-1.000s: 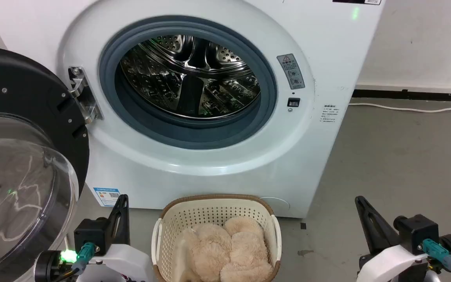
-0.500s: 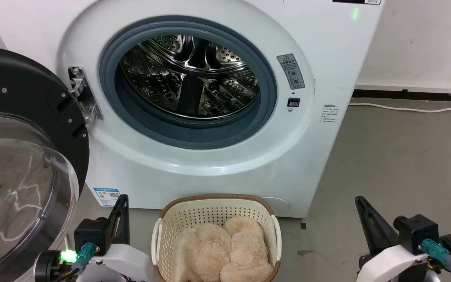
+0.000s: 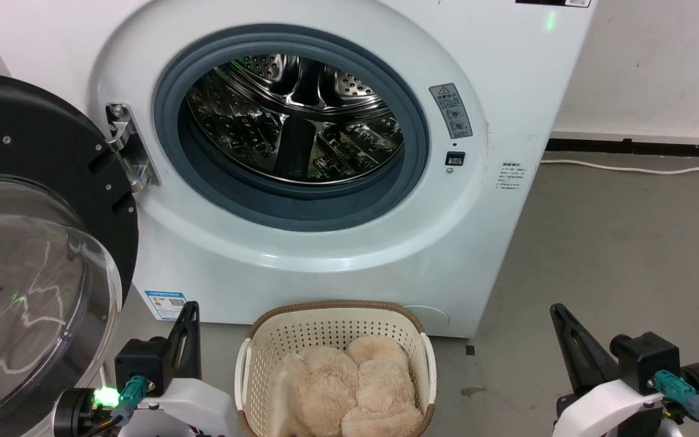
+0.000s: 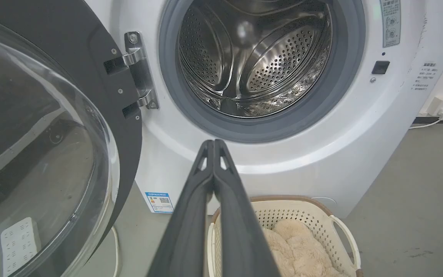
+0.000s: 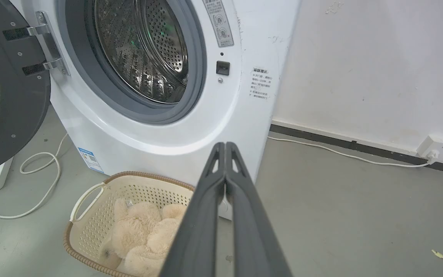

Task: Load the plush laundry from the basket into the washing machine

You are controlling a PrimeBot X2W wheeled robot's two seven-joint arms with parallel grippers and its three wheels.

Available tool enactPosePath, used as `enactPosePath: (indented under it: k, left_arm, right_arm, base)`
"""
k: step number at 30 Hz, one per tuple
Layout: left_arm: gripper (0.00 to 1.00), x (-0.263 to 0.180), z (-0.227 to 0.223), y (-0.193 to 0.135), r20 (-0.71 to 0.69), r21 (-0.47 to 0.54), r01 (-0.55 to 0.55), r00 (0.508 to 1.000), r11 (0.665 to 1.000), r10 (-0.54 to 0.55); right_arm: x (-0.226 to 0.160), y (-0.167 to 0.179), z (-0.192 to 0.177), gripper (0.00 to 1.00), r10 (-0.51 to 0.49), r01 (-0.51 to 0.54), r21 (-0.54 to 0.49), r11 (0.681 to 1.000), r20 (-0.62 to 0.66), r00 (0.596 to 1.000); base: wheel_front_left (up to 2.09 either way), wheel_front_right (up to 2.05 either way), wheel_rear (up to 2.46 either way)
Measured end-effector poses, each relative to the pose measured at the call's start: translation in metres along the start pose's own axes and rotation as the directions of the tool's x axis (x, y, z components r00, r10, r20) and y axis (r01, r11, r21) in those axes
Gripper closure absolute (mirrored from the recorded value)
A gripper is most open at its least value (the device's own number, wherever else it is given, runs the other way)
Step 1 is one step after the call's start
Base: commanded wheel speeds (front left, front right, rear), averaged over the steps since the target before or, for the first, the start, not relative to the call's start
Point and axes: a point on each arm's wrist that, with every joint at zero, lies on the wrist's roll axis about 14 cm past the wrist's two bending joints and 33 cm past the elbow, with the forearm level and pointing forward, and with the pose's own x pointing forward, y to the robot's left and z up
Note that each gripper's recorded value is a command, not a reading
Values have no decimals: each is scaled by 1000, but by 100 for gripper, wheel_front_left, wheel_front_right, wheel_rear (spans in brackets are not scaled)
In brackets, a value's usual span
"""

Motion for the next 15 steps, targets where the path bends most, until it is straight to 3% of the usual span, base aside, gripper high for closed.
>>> enactPosePath:
  k: [15]
  left_arm:
    - [100, 0, 0, 0, 0, 0, 0, 1000, 1000, 0]
  right_arm:
    - [0, 0, 0, 100, 0, 0, 0, 1000, 0, 1000]
  base:
    - [0, 0, 0]
